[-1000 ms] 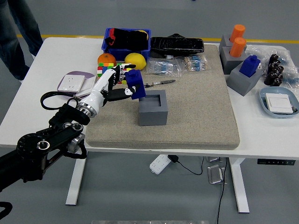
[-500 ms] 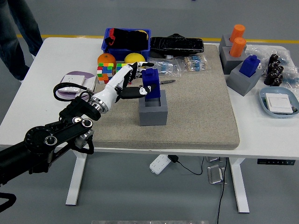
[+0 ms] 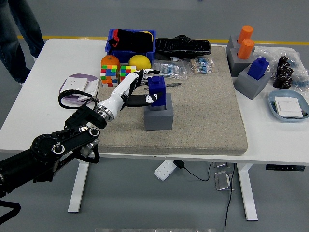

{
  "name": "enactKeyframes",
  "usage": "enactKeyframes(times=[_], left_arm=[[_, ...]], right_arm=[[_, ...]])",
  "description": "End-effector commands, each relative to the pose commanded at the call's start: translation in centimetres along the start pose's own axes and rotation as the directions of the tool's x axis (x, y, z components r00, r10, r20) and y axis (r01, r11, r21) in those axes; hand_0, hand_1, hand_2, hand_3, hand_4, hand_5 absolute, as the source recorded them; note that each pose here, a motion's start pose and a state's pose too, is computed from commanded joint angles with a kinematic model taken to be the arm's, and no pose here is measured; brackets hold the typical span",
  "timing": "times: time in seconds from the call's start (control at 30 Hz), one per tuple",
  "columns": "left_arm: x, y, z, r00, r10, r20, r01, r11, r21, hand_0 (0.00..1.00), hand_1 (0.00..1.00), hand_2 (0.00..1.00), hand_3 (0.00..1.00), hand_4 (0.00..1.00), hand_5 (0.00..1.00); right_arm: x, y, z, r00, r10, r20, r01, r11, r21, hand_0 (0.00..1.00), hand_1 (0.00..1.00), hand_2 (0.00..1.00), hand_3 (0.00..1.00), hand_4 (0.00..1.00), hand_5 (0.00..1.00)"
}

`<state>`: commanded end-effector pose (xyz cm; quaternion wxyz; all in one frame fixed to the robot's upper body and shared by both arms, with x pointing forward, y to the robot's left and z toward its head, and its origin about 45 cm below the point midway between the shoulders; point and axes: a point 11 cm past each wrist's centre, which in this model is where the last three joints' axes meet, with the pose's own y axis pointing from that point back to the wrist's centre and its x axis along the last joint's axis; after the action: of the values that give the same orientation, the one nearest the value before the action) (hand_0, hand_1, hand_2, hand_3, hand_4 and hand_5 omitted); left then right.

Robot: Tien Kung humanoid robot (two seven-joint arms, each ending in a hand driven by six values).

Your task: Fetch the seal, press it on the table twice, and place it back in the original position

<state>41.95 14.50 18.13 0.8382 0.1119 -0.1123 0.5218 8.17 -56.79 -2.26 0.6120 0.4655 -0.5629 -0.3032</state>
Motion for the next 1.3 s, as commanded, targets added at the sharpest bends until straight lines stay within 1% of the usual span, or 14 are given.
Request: enactKeyframes(times=[0.23,0.4,0.7,1.3], left_arm=[[0.0,0.0,-0.5,1.000,0.014,0.006,-0.014,1.000,0.007,0.847,0.539,0.450,0.805,0.508,0.002],[-0.1,0.0,-0.7,1.000,0.011,0.024,-0.011,1.000,0.007,0.847,0.539,0.450,0.805,0.507,0.002],[-0.2,0.0,-1.1,1.000,0.007,0.027,-0.007,1.000,0.016,0.847,0.539,0.450,0.805,0.508,0.002],[-0.6,-0.1,-1.3,0.999,-0.003,0.036,0.002,1.000,0.023,0.847,0.540,0.450,0.805,0.508,0.002]], right_arm=[[0.1,0.0,-0.1,1.000,0.000,-0.009,0.000,1.000,0.001,0.831,0.742,0.736,0.709,0.812,0.595],[0.1,0.0,0.0,1.000,0.001,-0.014,-0.001,1.000,-0.002,0.831,0.743,0.736,0.710,0.813,0.595],[0.1,0.0,0.1,1.000,0.000,-0.014,0.000,1.000,-0.003,0.831,0.743,0.736,0.710,0.813,0.595],[0.1,0.0,-0.1,1.000,0.001,-0.015,-0.001,1.000,-0.001,0.831,0.742,0.736,0.710,0.813,0.596]])
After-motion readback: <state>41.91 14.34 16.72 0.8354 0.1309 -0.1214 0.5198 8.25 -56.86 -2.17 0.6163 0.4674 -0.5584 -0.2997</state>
